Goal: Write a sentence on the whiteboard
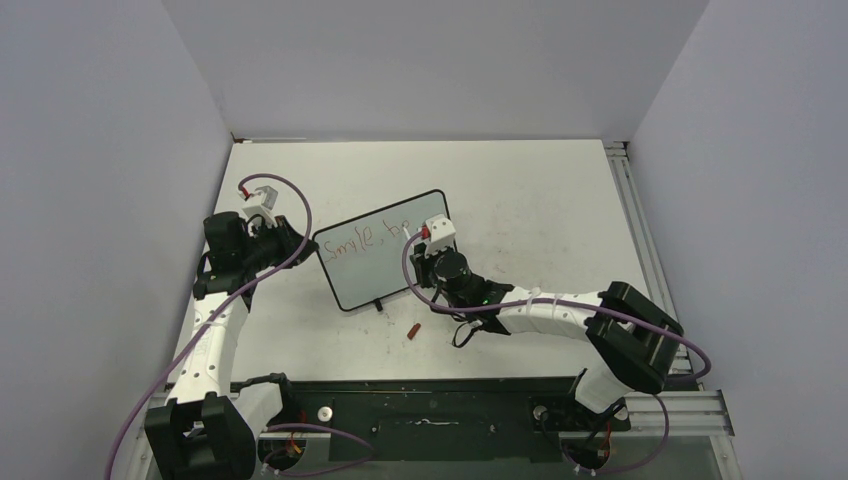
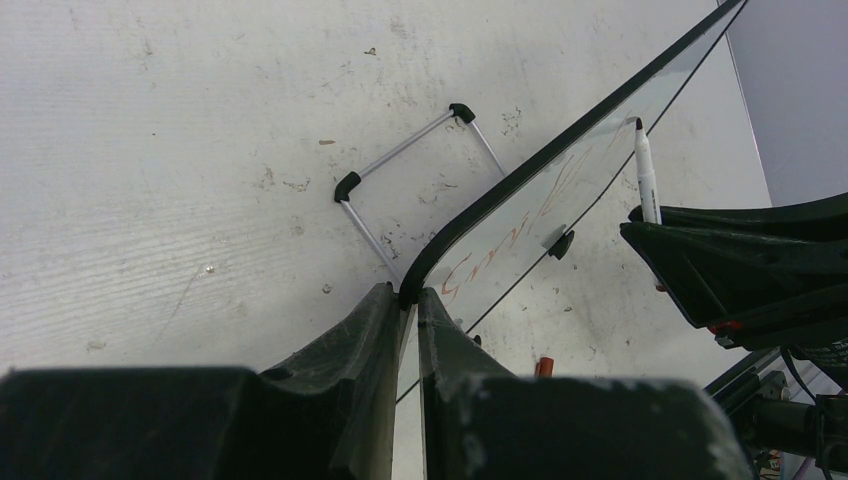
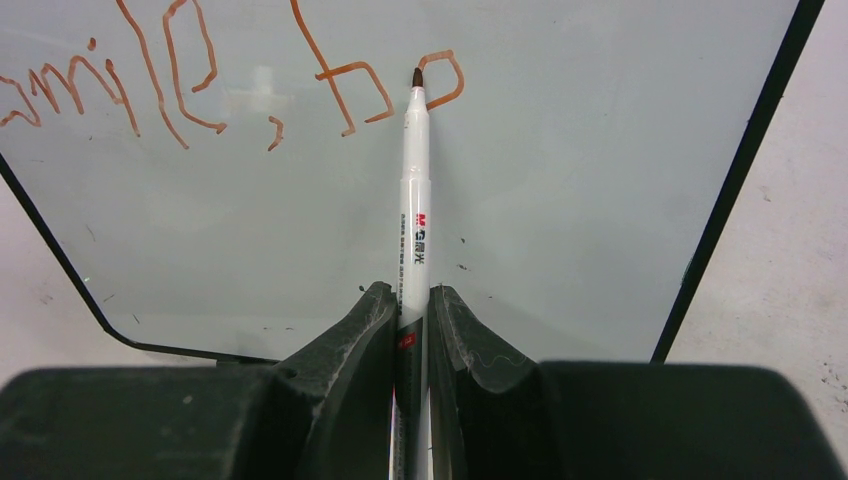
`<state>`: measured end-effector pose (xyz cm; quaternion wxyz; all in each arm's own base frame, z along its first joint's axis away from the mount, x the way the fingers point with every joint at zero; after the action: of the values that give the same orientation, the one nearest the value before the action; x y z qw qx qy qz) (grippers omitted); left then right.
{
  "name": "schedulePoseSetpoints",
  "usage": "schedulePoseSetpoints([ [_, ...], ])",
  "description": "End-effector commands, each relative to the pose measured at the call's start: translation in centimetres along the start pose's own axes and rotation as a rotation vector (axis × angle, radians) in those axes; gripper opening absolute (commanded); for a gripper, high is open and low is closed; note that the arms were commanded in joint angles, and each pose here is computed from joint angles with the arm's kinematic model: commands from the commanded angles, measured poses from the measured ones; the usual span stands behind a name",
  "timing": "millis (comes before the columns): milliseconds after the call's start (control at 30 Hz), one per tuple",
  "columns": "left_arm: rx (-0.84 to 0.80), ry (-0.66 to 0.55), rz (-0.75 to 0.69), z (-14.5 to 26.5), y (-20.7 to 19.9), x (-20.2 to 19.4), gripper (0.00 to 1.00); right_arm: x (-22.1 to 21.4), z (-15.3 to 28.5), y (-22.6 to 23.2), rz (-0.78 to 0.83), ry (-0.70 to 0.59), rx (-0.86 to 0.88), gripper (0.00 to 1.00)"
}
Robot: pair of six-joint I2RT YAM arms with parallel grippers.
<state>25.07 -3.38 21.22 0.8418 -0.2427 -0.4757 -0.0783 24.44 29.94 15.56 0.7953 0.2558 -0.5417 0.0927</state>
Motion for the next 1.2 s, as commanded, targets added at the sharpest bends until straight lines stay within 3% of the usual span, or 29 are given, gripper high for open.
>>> schedulePoseSetpoints([
  [0, -0.031, 0.011, -0.014, 0.0, -0.6, 0.2, 0.09, -0.2, -0.1, 0.5, -0.014, -0.003, 0.016, 0.05],
  [1167, -0.031, 0.010, -0.015, -0.1, -0.6, 0.3, 0.09, -1.6, 0.7, -0.6, -0.024, 0.025, -0.055, 0.05],
])
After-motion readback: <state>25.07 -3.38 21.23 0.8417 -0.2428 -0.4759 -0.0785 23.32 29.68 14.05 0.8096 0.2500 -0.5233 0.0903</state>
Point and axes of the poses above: each gripper's point midway between its finger pads, its own z axis back along the fingers, its own y axis along the line the jaws close on, x = y × z, the point moved 7 cm from there along z, back along the fingers, and after that the axes turned 13 degrees about -z, right-handed, at the moved point
